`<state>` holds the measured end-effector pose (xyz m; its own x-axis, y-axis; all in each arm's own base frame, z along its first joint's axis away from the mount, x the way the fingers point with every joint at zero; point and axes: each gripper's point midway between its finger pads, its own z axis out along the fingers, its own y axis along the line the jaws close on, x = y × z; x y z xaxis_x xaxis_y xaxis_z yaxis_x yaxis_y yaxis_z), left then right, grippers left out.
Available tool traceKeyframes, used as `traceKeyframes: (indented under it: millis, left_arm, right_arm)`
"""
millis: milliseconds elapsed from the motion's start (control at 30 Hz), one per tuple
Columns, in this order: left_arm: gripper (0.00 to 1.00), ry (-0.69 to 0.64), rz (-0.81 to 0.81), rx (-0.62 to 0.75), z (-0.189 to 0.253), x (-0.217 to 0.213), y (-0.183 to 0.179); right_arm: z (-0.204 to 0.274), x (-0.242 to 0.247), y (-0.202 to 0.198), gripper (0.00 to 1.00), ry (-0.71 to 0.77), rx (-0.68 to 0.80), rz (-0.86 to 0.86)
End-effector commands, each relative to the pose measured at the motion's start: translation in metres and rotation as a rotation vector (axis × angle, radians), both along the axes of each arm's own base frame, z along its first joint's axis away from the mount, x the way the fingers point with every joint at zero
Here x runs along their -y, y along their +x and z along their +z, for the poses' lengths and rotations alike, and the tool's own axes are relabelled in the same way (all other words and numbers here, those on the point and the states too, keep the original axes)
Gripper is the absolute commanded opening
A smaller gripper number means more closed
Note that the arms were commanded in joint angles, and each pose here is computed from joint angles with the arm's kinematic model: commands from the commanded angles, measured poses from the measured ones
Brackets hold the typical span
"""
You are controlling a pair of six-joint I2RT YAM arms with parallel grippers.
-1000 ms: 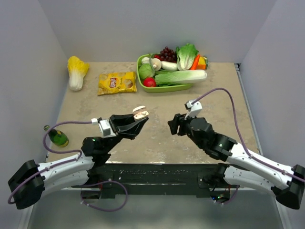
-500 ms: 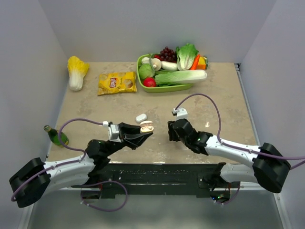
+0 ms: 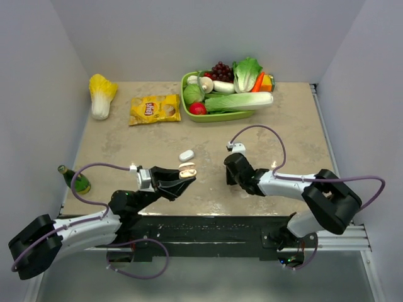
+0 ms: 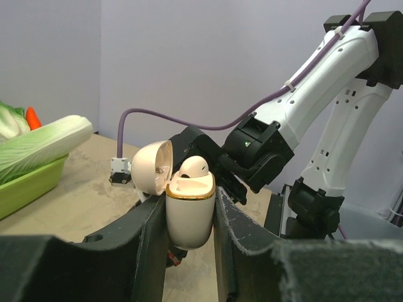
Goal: Insert the wireless bluetooth earbuds into the charging case
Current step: Pick up the earbud from the center of the board.
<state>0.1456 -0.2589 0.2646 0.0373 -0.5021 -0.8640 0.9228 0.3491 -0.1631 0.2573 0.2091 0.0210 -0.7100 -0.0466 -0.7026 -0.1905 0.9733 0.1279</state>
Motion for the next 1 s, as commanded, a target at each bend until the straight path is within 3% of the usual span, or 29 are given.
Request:
traceKeyframes:
  millis: [0,400,967]
  left_arm:
    - [0.00,-0.424,0.014,0.301,0.103,-0.062,-0.043]
    - [0.00,-0.417,0.016,0.304,0.101,-0.063,-0.044]
    - [0.00,-0.413,0.009,0.299,0.100,-0.062,-0.044]
  right_arm:
    - [0.017,-0.011,0.026,0.00,0.072,0.049,-0.059]
    - [-0.001,0.007,0.049,0.16,-0.003,0.022,-0.136]
    - [0.009,0.016,0.079,0.21,-0.003,0.031,-0.193]
